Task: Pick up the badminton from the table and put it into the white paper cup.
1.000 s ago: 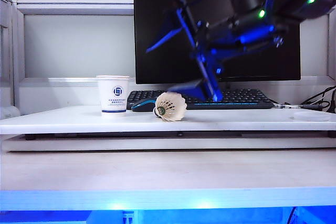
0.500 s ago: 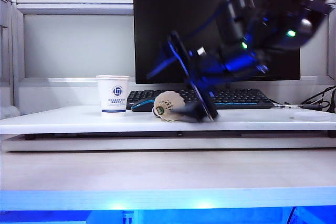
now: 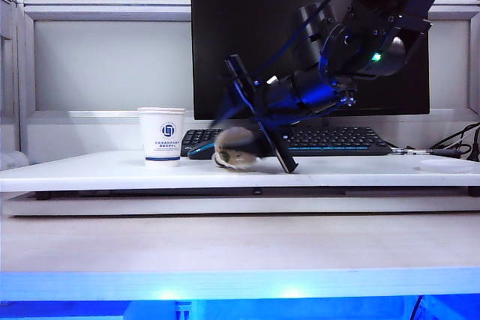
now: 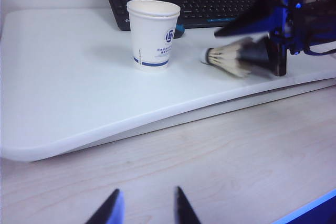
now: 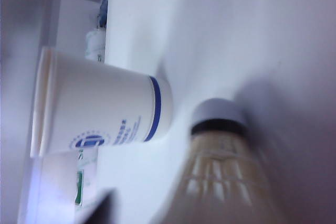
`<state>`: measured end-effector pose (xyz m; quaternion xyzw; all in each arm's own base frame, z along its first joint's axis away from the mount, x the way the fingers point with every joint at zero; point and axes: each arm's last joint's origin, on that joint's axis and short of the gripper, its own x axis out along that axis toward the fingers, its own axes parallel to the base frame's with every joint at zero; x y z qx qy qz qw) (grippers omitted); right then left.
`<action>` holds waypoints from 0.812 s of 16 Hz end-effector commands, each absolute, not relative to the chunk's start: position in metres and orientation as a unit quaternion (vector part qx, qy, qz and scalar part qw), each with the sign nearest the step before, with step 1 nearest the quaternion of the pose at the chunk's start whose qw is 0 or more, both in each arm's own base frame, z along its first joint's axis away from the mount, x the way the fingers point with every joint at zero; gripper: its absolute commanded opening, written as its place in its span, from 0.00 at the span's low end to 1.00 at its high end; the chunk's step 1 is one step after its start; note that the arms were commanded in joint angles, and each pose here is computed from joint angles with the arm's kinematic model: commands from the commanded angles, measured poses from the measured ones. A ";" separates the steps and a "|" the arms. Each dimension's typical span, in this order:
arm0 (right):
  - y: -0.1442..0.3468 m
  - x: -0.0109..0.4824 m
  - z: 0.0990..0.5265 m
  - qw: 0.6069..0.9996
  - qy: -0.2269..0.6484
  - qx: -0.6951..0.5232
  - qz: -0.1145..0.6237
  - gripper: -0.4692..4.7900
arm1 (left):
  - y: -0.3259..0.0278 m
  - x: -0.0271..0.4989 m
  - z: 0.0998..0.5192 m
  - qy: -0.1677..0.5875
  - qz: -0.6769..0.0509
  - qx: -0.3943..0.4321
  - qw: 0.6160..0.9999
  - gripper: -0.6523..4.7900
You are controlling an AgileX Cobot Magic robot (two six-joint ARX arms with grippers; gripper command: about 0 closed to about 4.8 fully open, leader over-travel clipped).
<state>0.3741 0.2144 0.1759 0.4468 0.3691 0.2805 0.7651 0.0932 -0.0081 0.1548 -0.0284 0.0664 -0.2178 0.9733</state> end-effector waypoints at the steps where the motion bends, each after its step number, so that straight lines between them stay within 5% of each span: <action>1: 0.215 0.376 0.182 0.776 0.348 0.447 0.278 0.21 | -0.008 0.093 0.153 0.078 -0.223 -0.032 0.971 0.37; 3: 0.215 0.376 0.182 0.776 0.347 0.446 0.279 0.07 | -0.008 0.093 0.153 0.078 -0.223 -0.032 0.971 0.37; 13: 0.213 0.373 0.211 0.791 0.293 0.432 0.320 0.07 | -0.008 0.093 0.153 0.078 -0.222 -0.032 0.971 0.37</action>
